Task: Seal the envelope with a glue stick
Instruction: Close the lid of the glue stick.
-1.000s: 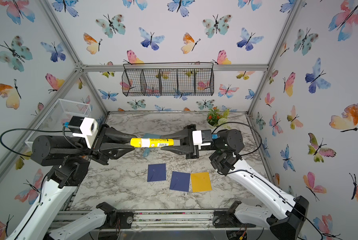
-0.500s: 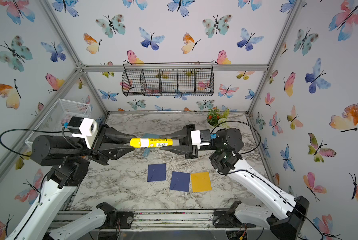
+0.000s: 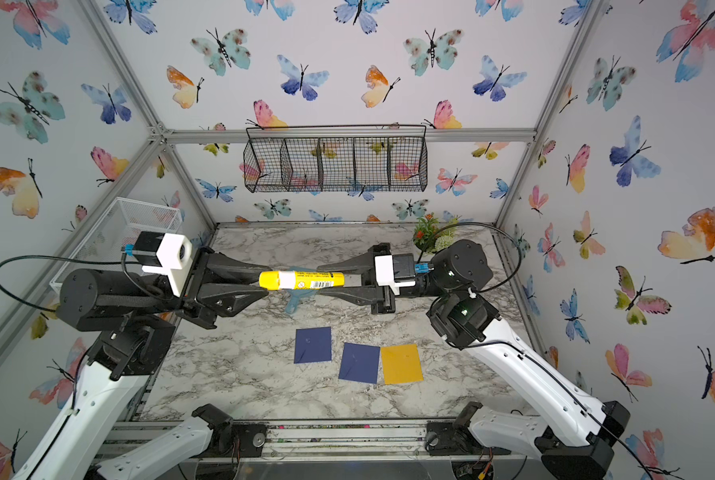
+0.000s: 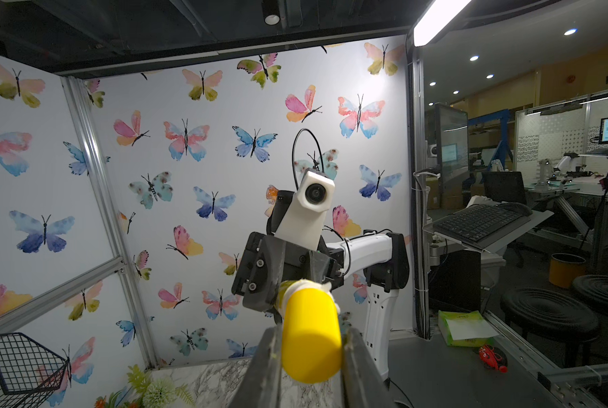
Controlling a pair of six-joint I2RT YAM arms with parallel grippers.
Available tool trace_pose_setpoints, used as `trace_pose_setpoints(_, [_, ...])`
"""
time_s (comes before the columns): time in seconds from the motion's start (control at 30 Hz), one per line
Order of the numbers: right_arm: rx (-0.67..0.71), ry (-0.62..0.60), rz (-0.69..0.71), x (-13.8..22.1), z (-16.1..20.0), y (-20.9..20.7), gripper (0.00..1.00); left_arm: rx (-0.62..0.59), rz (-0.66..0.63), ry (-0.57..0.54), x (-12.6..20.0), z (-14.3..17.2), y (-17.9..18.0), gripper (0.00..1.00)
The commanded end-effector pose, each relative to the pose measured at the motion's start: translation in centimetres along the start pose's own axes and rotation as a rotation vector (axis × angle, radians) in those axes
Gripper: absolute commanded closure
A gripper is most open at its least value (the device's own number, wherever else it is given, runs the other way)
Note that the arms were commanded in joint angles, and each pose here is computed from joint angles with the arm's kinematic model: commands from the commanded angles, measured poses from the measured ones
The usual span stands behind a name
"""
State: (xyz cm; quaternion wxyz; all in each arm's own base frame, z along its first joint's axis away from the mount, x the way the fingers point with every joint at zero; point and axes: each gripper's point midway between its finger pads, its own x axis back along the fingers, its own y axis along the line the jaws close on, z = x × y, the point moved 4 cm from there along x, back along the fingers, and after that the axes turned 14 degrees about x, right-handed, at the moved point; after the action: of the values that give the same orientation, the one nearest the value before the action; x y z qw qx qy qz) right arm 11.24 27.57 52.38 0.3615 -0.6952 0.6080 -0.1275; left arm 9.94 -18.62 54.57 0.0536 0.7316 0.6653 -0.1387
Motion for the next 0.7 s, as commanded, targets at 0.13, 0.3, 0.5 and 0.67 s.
trace_pose_setpoints(0.13, [-0.053, 0.106, 0.042, 0.1, 1.4, -0.6, 0.99, -0.013, 0.016, 0.01, -0.1, -0.2, -0.7, 0.93])
trace_pose_setpoints(0.3, [-0.067, 0.131, 0.031, 0.2, 1.5, -0.3, 0.99, -0.008, 0.005, 0.013, -0.1, -0.1, -0.4, 0.93])
trace_pose_setpoints(0.5, [-0.076, 0.191, 0.013, 0.4, 2.0, -0.1, 0.99, 0.018, -0.028, 0.051, -0.2, 0.3, 0.2, 0.93])
trace_pose_setpoints(0.67, [-0.093, 0.258, -0.02, 0.5, 2.6, 0.2, 0.99, 0.041, -0.06, 0.105, -0.3, 0.9, 0.7, 0.93])
